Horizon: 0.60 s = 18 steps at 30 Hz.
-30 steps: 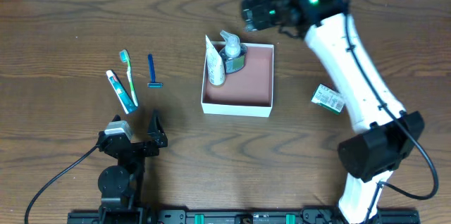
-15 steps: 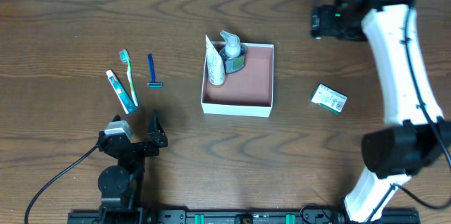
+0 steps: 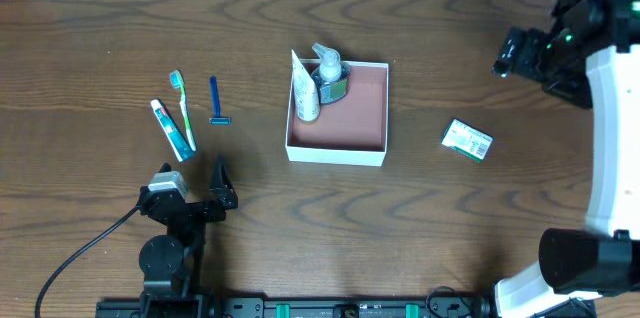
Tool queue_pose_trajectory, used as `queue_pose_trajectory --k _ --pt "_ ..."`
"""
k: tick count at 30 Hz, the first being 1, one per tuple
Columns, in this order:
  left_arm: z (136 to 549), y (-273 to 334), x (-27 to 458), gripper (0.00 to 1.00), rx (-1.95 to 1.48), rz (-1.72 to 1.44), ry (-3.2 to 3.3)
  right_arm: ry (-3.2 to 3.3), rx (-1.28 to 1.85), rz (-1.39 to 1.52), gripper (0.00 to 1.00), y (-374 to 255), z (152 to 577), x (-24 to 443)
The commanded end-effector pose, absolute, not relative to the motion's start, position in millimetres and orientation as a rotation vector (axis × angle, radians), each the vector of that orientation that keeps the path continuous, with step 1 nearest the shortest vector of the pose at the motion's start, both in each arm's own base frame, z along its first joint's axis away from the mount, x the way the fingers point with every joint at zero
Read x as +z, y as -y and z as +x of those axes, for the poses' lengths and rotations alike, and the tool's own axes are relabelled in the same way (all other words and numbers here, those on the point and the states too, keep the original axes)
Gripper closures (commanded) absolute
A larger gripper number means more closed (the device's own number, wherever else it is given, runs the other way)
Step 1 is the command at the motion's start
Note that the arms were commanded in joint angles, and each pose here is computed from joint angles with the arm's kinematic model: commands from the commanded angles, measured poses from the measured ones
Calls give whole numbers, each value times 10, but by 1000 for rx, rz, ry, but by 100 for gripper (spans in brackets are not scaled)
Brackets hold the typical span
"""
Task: Pack container
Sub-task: 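Lower the right gripper onto the Dettol soap bar and grasp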
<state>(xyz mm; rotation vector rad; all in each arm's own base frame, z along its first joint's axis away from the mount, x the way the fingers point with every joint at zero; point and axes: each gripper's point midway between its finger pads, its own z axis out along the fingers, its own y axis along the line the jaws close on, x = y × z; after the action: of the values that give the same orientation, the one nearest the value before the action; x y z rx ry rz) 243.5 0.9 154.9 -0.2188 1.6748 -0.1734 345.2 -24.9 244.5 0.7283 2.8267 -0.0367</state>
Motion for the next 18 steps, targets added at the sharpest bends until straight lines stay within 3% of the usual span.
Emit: queue_pose_trajectory --k 1,10,18 --pt "2440 -28 1349 2 -151 -219 -1722 -2833 -28 1002 1 224 3426 2062" --pt "2440 -28 1349 2 -151 -219 -1722 -2843 74 1162 1 37 3446 1135" --pt "2440 -28 1349 2 -151 -219 -1722 -2848 144 1095 1 -204 3464 695"
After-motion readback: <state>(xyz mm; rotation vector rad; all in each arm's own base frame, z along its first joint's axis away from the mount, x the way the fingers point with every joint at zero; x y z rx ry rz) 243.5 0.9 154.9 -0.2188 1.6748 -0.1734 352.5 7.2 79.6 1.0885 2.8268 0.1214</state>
